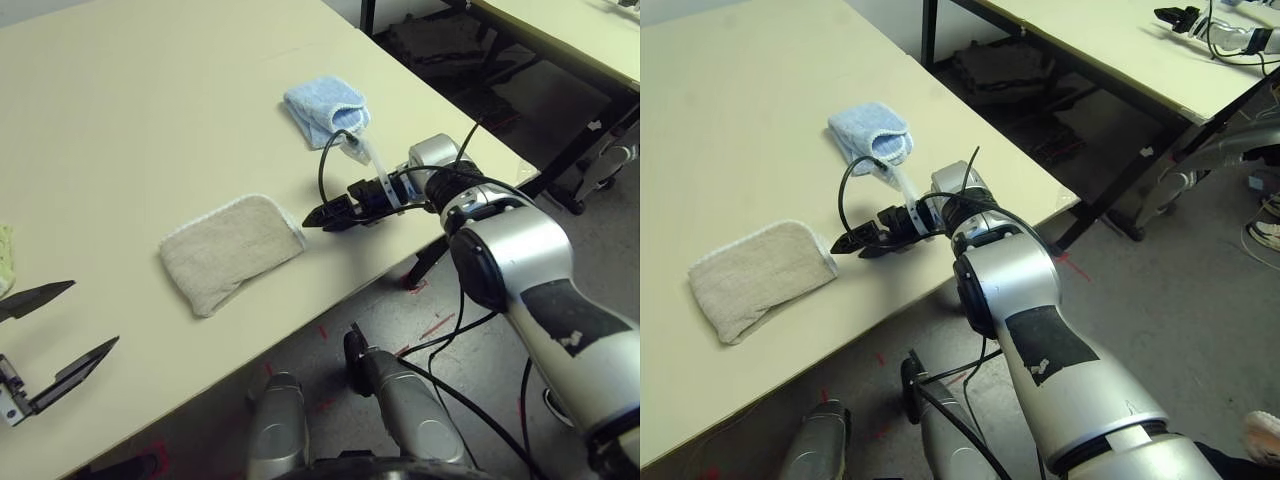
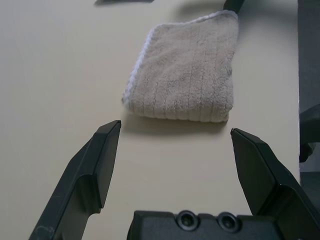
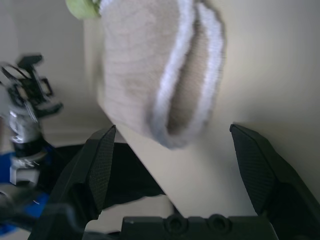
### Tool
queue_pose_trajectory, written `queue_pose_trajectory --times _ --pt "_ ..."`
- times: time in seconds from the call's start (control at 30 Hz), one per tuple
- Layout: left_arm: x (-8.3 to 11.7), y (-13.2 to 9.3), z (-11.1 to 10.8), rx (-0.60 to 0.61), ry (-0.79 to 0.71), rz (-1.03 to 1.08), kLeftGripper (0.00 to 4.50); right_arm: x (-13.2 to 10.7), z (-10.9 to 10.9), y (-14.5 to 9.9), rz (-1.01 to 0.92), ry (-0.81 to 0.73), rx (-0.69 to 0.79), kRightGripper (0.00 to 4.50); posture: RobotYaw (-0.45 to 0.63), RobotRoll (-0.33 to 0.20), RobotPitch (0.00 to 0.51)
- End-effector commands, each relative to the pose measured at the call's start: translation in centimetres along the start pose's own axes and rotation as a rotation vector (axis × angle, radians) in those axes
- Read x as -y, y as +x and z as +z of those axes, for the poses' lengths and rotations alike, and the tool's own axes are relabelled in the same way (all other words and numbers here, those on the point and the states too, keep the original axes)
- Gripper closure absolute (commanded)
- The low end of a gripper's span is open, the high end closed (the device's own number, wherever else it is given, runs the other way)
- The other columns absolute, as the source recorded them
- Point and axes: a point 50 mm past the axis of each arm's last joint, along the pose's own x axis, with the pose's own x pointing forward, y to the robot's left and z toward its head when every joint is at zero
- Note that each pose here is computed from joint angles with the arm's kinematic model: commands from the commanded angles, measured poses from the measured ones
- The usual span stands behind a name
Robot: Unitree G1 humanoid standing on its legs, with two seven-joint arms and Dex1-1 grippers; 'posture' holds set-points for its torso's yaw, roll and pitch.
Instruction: Fold the towel and set it aside.
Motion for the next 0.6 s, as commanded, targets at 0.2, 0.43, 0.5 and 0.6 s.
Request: queue_pose_trajectory --times 0.2,0.43,0.5,0.6 --pt "0.4 0.1 0.3 0.006 0.01 0.002 0.01 -0.3 0.3 2.8 -0.015 0.093 0.132 0.0 0.13 0.0 0.243" --pt "0.2 0.8 0.4 0.024 0.026 -0.008 0.01 -0.6 0.7 4.2 -0.026 0.148 0.219 0.0 0.12 0.0 0.244" --pt "0.1 0.9 0.5 0.028 0.03 -0.01 0.01 -0.6 0.7 4.5 -0.03 0.145 0.213 0.0 0.12 0.0 0.244" --pt "-0.1 1.0 0.6 0.033 0.034 -0.011 0.01 -0.6 0.5 4.7 -0.039 0.136 0.2 0.0 0.12 0.0 0.244"
